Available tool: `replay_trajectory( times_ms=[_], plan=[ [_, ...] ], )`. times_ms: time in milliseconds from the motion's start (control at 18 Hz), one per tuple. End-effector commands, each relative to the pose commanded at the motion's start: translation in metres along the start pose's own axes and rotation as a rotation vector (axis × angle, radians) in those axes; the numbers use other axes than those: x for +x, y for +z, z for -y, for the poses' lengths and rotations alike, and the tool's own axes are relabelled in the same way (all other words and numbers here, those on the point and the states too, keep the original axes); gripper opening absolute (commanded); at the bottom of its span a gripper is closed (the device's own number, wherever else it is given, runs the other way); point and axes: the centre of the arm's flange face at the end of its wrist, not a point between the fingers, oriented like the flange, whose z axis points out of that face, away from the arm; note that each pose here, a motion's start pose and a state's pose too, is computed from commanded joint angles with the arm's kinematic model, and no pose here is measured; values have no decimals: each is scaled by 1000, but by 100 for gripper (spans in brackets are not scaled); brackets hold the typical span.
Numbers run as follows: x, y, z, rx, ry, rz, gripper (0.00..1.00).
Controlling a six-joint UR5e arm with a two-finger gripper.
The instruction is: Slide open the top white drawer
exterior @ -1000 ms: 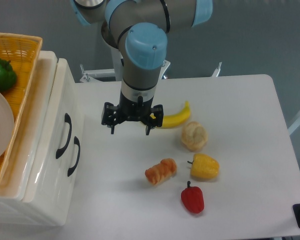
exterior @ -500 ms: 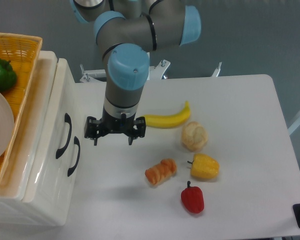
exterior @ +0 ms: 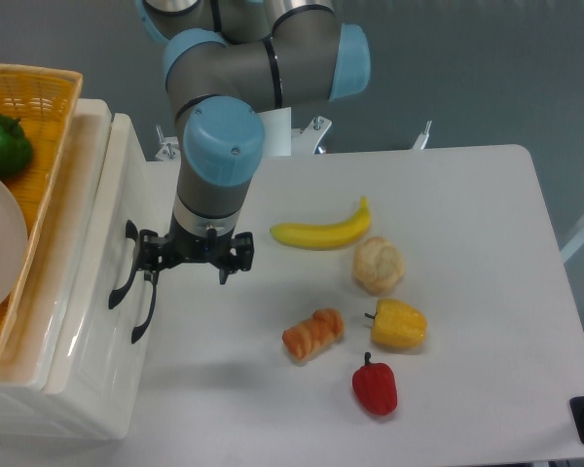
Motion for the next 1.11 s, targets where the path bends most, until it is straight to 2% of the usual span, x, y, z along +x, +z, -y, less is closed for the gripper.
replay_trajectory(
  times_ms=[333,500,611,833,1111],
  plan=[
    [1,-2,-1,2,24,-23,100],
    [2,-3,-2,3,130,-21,100],
    [3,-1,-3,-5,166,-21,100],
    [4,-1,-3,-5,166,-24,100],
    [3,0,-5,-25,120,-58,100]
  ],
)
